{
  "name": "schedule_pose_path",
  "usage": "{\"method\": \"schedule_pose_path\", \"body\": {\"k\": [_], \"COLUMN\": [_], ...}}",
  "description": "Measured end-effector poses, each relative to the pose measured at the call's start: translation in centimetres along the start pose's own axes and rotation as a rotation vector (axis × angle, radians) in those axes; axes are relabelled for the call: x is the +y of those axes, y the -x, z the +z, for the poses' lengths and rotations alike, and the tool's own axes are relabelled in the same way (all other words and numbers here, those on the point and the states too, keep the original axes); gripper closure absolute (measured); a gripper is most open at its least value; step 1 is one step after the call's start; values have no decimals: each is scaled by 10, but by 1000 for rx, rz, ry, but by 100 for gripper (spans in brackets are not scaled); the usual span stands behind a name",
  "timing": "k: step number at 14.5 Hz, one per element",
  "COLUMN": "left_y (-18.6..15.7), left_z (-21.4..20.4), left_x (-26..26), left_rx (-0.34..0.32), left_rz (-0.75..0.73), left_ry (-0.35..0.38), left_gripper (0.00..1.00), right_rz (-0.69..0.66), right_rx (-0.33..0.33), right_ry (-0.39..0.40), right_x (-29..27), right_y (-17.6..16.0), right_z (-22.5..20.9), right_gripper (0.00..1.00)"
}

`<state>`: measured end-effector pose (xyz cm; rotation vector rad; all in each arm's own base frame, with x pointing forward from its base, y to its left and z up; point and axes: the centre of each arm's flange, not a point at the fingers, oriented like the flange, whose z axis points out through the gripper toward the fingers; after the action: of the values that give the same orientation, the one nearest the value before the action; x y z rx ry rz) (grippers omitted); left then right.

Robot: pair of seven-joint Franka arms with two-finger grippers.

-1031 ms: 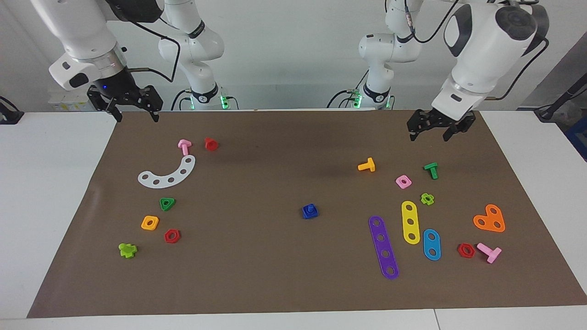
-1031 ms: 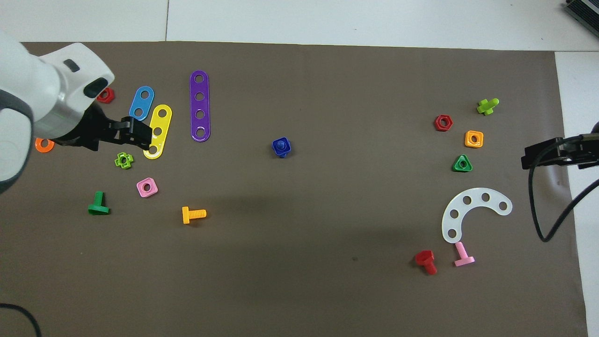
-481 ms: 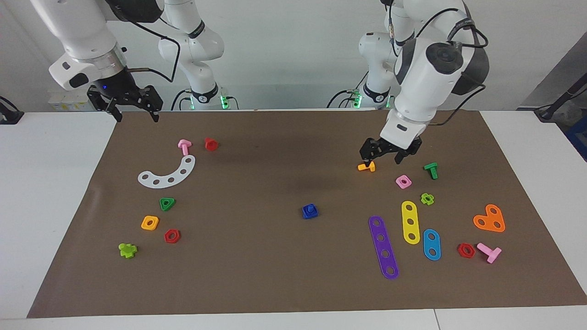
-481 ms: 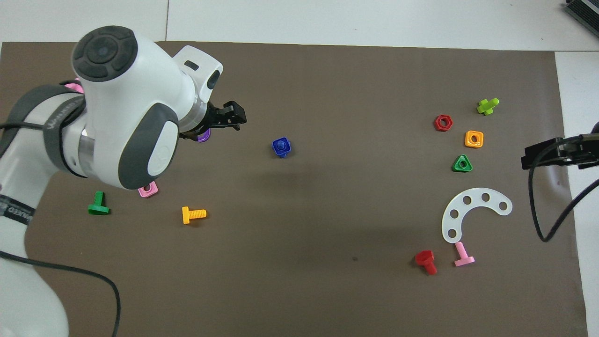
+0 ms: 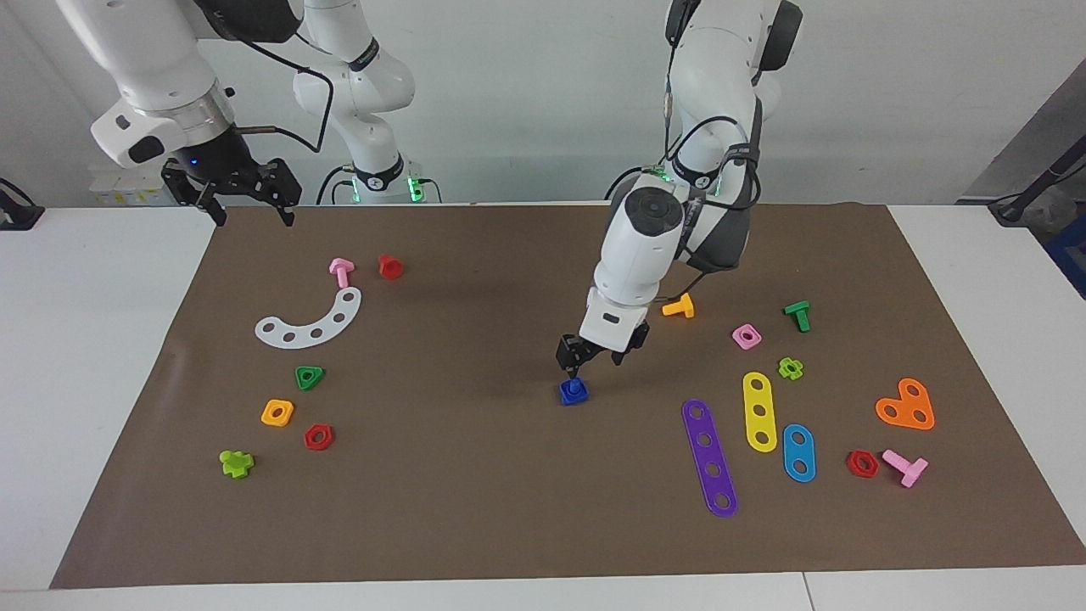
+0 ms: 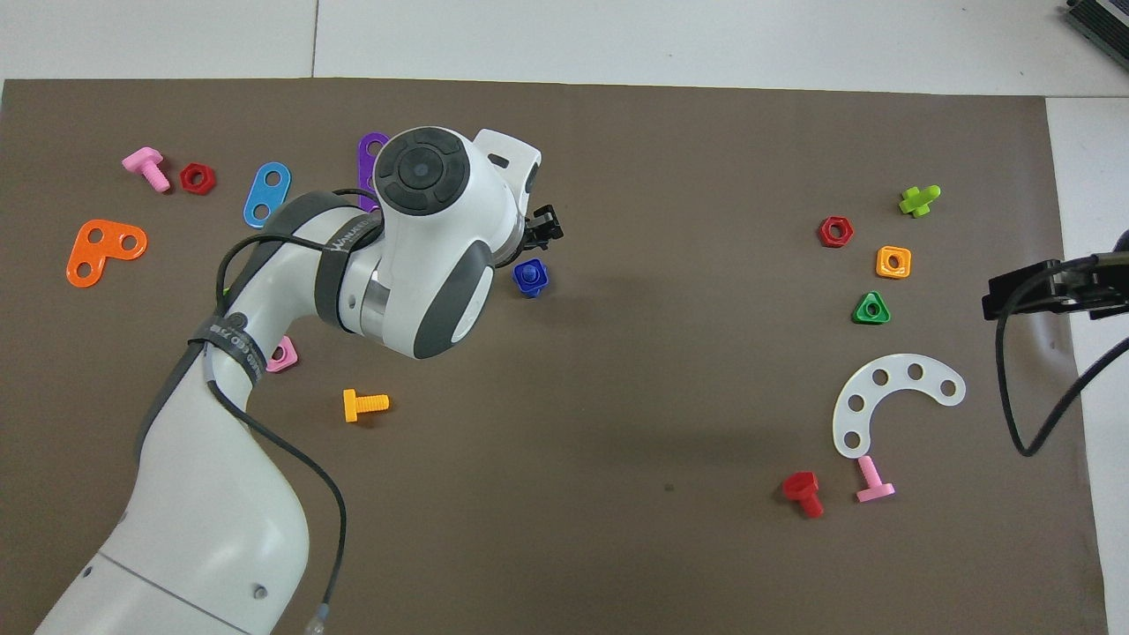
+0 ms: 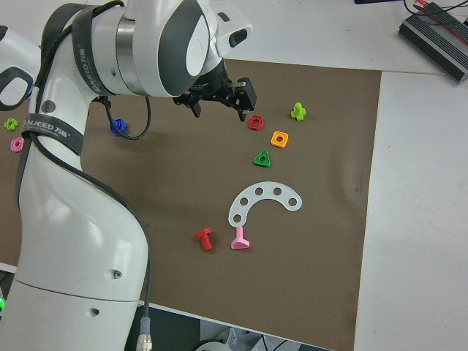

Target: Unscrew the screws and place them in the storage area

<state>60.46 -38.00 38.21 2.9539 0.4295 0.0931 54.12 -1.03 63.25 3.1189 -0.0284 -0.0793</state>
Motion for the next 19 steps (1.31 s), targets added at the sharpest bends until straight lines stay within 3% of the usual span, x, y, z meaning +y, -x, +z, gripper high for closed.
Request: {"method": "schedule_pose_path", "body": {"k": [4, 10, 19], "left_y": [0, 9, 11], "left_z": [32, 69, 71], "left_x": [3, 0, 0], "left_rx": [29, 35, 33], "left_rz": [10, 50, 53], "left_ry": [5, -42, -47], "left_gripper": [24, 26, 52], "right_rz": [0, 0, 2], "right_rx": [-1, -3, -10], "right_ry": [0, 0, -1], "right_x": [0, 0, 1], "right_y": [0, 0, 2], "right_z": [1, 1, 4], "right_gripper": [0, 0, 0]}}
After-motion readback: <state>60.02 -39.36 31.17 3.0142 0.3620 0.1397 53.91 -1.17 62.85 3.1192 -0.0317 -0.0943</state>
